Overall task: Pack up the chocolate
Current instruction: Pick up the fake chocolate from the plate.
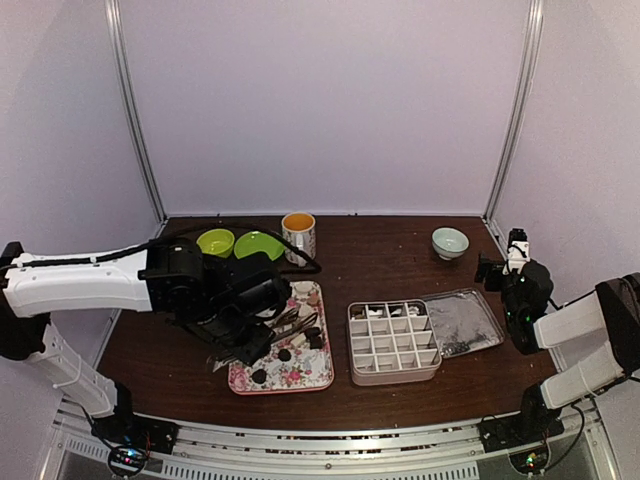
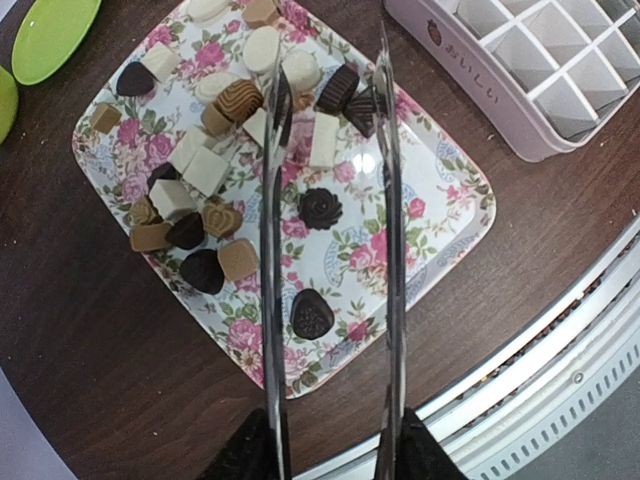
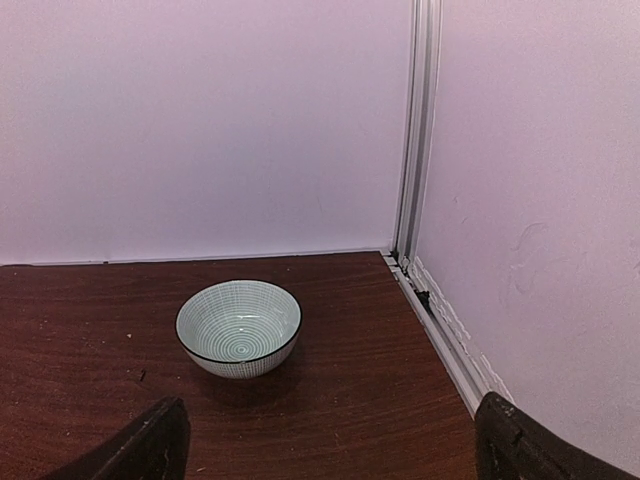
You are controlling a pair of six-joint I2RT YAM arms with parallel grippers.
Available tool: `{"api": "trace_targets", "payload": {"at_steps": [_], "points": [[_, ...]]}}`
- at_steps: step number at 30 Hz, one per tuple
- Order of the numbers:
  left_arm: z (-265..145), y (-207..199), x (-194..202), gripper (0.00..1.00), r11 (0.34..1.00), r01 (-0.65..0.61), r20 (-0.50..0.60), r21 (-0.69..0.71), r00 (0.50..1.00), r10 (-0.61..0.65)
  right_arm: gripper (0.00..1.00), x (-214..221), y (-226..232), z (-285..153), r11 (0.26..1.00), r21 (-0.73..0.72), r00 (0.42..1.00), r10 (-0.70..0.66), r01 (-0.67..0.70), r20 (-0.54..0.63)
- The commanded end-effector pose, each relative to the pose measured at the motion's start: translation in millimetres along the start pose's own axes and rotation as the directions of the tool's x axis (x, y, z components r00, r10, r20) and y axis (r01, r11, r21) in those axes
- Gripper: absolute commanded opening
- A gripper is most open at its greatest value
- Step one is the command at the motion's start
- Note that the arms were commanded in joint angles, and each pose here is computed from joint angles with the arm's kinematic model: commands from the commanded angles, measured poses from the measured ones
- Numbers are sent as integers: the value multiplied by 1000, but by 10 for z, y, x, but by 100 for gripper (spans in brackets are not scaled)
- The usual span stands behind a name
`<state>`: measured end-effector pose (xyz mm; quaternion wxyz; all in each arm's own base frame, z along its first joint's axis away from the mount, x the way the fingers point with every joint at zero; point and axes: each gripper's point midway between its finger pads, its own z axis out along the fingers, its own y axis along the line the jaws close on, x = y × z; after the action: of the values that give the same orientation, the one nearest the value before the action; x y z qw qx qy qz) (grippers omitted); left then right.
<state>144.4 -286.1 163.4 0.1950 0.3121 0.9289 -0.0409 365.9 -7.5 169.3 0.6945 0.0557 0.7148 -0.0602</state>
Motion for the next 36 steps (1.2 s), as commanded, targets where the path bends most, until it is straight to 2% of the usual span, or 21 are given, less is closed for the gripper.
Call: {"api": "trace_targets", "payload": {"at_steps": [1, 23, 29, 36], "points": [[115, -8, 57, 41, 1000, -13, -48, -14, 999, 13, 100, -45, -34, 27, 1000, 15, 1000, 4, -4, 11], [460, 58, 173, 38, 984, -112, -183, -136, 979, 86, 100, -40, -33, 26, 1000, 14, 1000, 3, -3, 9], [465, 60, 124, 25, 982, -112, -178, -153, 981, 84, 100, -42, -33, 26, 1000, 13, 1000, 4, -4, 10], [211, 87, -44, 21, 983, -95, -117, -155, 990, 78, 100, -46, -32, 27, 1000, 14, 1000, 4, -4, 11]]}}
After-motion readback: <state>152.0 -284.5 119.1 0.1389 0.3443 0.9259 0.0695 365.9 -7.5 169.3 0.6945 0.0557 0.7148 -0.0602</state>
